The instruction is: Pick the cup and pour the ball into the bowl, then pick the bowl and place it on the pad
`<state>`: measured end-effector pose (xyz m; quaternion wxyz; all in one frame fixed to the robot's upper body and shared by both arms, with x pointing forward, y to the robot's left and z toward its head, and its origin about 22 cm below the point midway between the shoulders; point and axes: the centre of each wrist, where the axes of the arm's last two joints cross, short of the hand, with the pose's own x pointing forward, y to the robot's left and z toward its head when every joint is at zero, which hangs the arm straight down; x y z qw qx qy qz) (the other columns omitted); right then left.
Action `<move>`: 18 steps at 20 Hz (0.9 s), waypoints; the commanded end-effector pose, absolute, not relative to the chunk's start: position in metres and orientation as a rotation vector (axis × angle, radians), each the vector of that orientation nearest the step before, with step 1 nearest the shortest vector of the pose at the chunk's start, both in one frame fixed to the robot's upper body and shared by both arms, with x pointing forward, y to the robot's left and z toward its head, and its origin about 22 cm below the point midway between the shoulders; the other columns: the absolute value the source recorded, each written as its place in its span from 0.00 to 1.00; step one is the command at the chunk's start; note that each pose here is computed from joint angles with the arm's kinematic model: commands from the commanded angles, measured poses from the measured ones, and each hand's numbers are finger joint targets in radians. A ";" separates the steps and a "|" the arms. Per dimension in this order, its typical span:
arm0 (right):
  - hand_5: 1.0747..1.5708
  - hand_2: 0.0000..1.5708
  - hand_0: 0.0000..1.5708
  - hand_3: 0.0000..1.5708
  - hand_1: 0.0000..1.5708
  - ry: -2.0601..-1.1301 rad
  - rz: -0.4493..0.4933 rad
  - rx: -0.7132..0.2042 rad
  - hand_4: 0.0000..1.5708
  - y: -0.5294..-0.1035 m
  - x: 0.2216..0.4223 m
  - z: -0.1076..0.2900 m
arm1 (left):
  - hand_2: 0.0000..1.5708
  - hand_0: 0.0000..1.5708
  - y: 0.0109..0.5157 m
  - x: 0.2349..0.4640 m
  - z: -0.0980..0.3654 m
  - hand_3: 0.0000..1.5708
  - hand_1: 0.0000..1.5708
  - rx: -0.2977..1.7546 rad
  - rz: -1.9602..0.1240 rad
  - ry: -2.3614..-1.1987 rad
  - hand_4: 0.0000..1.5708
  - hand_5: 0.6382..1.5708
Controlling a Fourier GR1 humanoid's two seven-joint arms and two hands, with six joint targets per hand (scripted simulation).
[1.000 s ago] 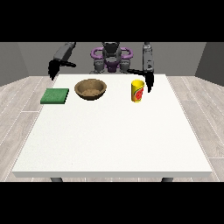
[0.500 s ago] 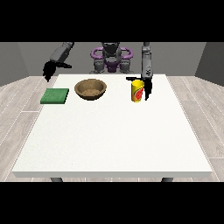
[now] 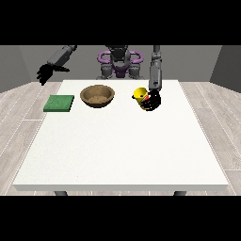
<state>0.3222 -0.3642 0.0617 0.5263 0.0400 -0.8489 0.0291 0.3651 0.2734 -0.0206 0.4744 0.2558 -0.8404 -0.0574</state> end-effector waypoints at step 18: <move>0.98 0.00 0.00 0.00 0.00 -1.654 -0.124 -0.113 0.00 -0.453 0.250 -0.035 | 1.00 0.88 0.140 0.365 -0.007 1.00 0.88 0.805 -0.741 -1.780 0.73 1.00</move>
